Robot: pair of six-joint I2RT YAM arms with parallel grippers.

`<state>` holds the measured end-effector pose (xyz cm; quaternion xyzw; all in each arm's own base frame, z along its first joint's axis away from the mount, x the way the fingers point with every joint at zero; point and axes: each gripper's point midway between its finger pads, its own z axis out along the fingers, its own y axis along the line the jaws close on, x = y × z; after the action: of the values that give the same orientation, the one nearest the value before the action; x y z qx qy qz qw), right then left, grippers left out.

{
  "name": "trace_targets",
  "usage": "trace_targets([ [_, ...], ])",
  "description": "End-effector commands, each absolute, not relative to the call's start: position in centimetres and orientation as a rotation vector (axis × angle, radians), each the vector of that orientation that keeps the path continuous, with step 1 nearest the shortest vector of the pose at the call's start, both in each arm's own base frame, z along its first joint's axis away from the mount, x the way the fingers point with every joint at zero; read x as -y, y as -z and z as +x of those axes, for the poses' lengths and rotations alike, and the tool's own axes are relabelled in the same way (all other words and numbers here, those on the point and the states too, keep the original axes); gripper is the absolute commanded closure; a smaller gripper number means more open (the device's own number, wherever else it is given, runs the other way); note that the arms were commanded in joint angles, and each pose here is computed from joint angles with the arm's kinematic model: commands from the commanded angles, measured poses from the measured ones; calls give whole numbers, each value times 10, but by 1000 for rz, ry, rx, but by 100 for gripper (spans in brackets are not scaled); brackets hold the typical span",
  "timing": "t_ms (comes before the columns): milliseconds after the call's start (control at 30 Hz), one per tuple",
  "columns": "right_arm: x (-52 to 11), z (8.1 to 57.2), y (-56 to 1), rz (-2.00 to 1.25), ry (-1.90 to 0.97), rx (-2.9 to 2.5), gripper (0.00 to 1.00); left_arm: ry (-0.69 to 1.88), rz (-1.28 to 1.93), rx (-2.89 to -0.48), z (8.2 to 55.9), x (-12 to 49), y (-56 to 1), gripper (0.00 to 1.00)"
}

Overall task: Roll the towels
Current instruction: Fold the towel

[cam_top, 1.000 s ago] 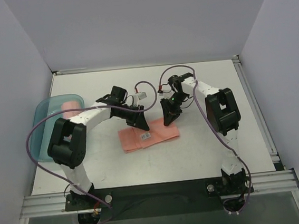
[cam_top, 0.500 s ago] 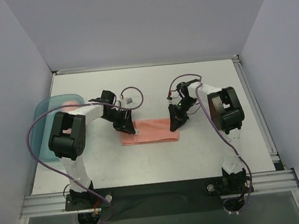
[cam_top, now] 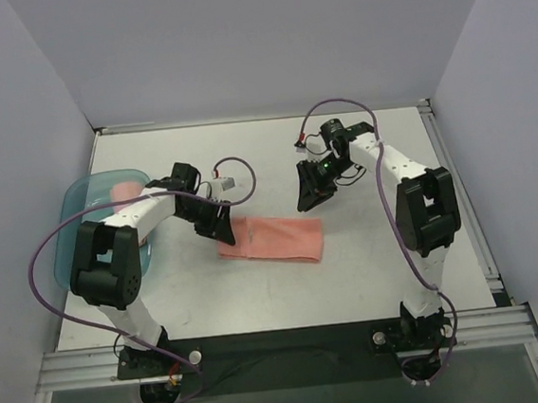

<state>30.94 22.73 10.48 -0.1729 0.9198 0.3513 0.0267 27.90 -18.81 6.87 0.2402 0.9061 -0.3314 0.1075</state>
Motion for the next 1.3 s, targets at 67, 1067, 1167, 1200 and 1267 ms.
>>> trace_targets([
  [67,-201,327,-64,-572,-836,-2946,75,987,755,-2753,258,195,-47,55],
  [1067,-231,253,-116,-514,-1337,-2822,61,928,959,-2296,385,221,-138,38],
  [1167,-240,277,-119,-477,-1289,-2791,62,833,1043,-2189,354,208,-148,32],
  [1200,-244,283,-120,-474,-1270,-2782,62,805,1066,-2165,347,205,-148,31],
  [1267,-252,303,-117,-472,-1173,-2770,62,723,1167,-2070,332,203,-159,27],
])
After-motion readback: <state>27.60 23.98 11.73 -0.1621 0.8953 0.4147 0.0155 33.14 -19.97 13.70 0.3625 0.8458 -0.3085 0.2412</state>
